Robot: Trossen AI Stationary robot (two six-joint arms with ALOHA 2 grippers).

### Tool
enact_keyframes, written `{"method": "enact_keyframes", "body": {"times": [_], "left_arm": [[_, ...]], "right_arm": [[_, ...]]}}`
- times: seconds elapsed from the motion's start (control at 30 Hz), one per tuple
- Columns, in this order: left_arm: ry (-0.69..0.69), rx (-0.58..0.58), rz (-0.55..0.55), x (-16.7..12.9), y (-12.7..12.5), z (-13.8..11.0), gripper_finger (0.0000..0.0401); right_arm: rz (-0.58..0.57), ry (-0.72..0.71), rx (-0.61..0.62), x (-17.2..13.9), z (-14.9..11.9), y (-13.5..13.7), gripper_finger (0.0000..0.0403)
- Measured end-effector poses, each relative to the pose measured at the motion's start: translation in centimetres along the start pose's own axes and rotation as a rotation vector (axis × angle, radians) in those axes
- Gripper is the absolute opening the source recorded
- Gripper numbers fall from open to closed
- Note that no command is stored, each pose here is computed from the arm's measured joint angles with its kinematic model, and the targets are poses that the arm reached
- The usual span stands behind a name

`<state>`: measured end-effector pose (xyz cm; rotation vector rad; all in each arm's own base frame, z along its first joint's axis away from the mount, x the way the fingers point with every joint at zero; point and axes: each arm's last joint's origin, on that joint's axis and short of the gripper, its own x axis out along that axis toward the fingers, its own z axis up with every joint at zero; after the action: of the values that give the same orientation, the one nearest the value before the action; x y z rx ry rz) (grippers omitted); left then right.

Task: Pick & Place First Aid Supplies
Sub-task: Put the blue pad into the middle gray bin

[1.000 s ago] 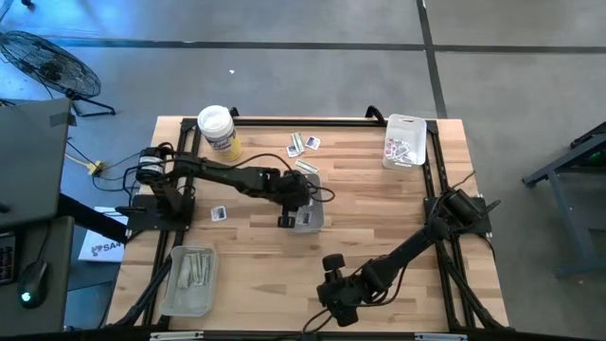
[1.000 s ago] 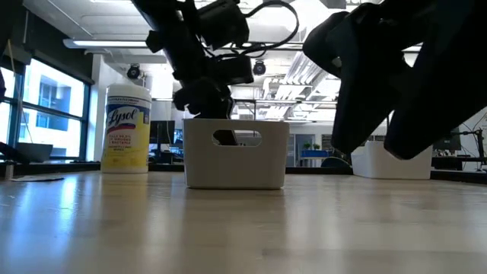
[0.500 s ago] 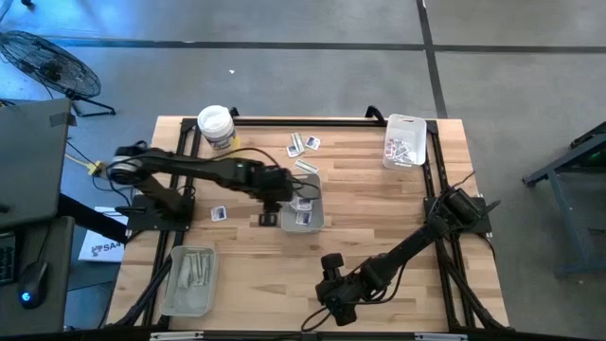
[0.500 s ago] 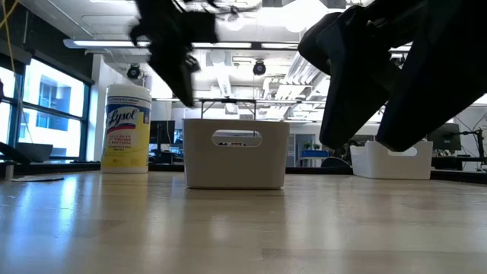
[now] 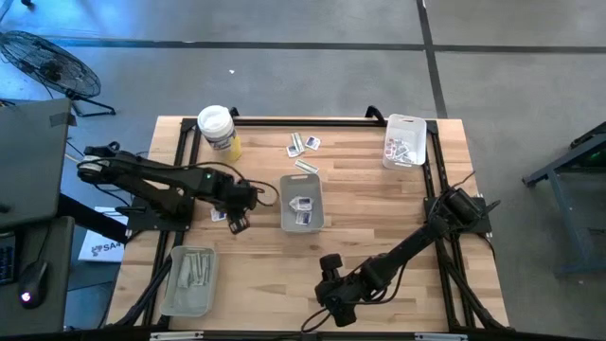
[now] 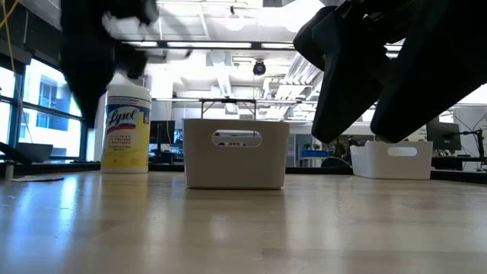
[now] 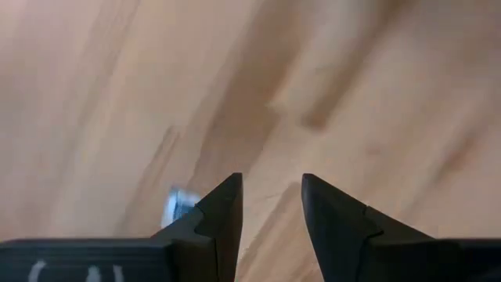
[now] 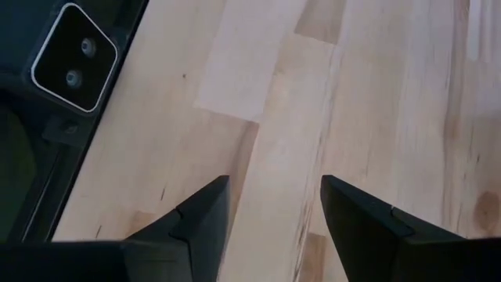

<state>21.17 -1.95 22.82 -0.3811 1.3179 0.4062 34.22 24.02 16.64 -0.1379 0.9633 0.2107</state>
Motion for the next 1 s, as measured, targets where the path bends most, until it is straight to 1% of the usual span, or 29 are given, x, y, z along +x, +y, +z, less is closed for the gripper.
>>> {"method": "enact_keyframes", "body": {"times": [0.07, 0.13, 0.23, 0.3, 0.4, 0.6, 0.77, 1.0], "left_arm": [[0.035, -0.164, 0.045, 1.7, 0.6, -1.1, 0.0128], [0.056, -0.294, 0.092, 3.2, 1.2, -2.1, 0.0128], [0.054, -0.404, 0.158, 5.1, 1.9, -3.3, 0.0128], [0.043, -0.436, 0.184, 6.0, 2.3, -3.8, 0.0128], [0.012, -0.468, 0.193, 6.6, 2.5, -4.1, 0.0128], [-0.046, -0.507, 0.192, 6.8, 2.5, -3.8, 0.0128], [-0.040, -0.538, 0.196, 6.9, 2.1, -4.1, 0.0128], [-0.019, -0.570, 0.231, 7.3, 1.1, -5.1, 0.0128]], "right_arm": [[-0.001, -0.002, 0.004, 0.0, 0.1, -0.2, 0.0195], [0.000, -0.005, 0.004, 0.1, 0.1, -0.2, 0.0195], [0.002, -0.014, 0.004, 0.1, 0.3, -0.5, 0.0195], [0.009, -0.016, 0.010, 0.2, 0.4, -0.7, 0.0195], [0.015, -0.016, 0.015, 0.2, 0.5, -0.8, 0.0195], [0.023, -0.025, 0.015, 0.2, 0.6, -0.9, 0.0195], [0.024, -0.025, 0.013, 0.2, 0.6, -0.9, 0.0195], [0.028, -0.025, 0.005, 0.2, 0.6, -0.9, 0.0194]]}}
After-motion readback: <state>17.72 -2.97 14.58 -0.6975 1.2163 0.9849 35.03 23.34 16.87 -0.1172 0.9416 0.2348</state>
